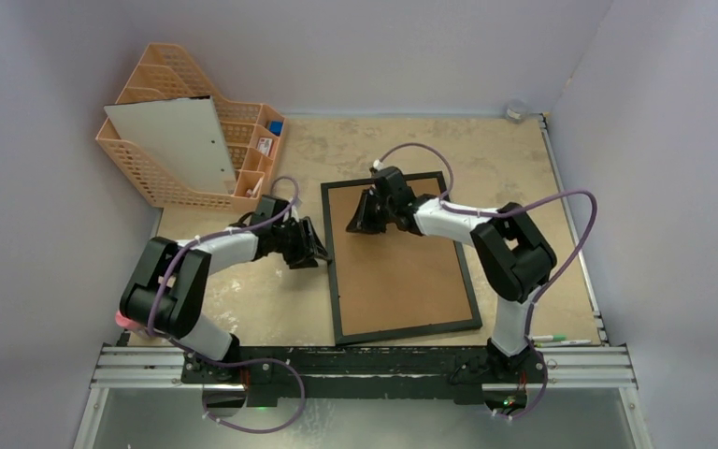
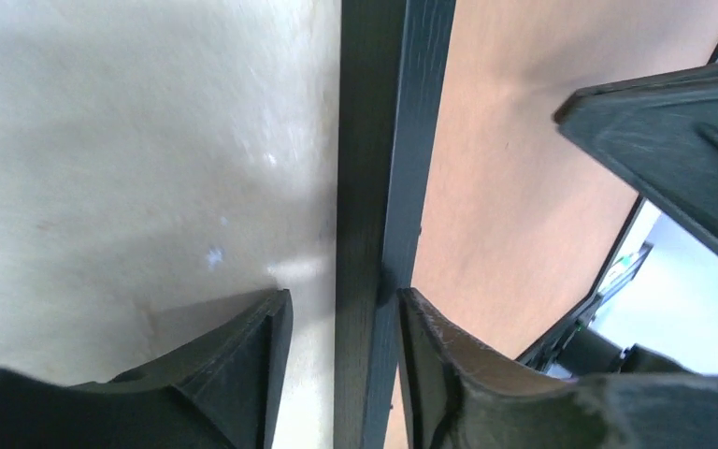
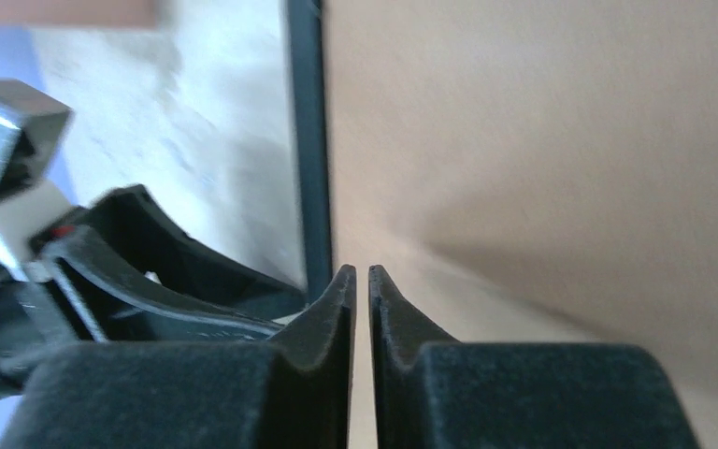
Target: Put the photo into the frame
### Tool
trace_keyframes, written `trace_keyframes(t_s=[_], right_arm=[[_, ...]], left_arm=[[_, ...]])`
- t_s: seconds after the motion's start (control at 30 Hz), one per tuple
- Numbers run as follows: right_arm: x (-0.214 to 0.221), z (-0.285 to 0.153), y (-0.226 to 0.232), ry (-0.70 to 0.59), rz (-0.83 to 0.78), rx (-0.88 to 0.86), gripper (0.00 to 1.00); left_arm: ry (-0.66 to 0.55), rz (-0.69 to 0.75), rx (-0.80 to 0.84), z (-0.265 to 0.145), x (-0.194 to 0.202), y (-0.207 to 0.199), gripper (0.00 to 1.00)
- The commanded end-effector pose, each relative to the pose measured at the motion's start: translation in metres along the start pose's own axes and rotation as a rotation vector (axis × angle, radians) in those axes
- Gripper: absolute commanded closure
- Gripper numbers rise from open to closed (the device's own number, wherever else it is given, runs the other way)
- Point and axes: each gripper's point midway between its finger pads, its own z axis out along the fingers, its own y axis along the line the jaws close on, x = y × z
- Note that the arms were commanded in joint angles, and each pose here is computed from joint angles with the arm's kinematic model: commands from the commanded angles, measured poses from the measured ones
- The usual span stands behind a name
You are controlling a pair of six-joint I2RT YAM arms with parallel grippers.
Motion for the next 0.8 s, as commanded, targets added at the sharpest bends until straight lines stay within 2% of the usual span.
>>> trace_keyframes(t_s=[0.0, 0.1, 0.27, 0.4, 0.63, 0.77], right_arm=[[-0.052, -0.001, 0.049, -0.079, -0.029, -0.145, 0.85], [-0.065, 0.014, 0.060, -0.054, -0.027, -0.210, 0.76], [-0.074, 0.042, 0.067, -0.008, -0.033, -0.259, 0.74], [-0.080, 0.054, 0.072, 0.004, -0.035, -0.297, 0.78], [-0.081, 0.063, 0.064, 0.013, -0.010, -0.312, 0.88], [-0.084, 0.057, 0.069, -0.007, -0.017, -0.347, 0.93]], left_arm=[[-0.171, 0.026, 0.036, -0.017, -0.055, -0.018, 0.47], [-0.203, 0.024, 0.059, -0.014, -0.071, -0.026, 0.39], [-0.169, 0.020, 0.047, 0.010, -0.086, -0.023, 0.38], [-0.137, 0.003, 0.033, 0.025, -0.090, -0.017, 0.47], [-0.109, 0.005, -0.102, 0.030, -0.079, 0.016, 0.63], [-0.090, -0.003, -0.132, 0.034, -0.072, 0.027, 0.69]])
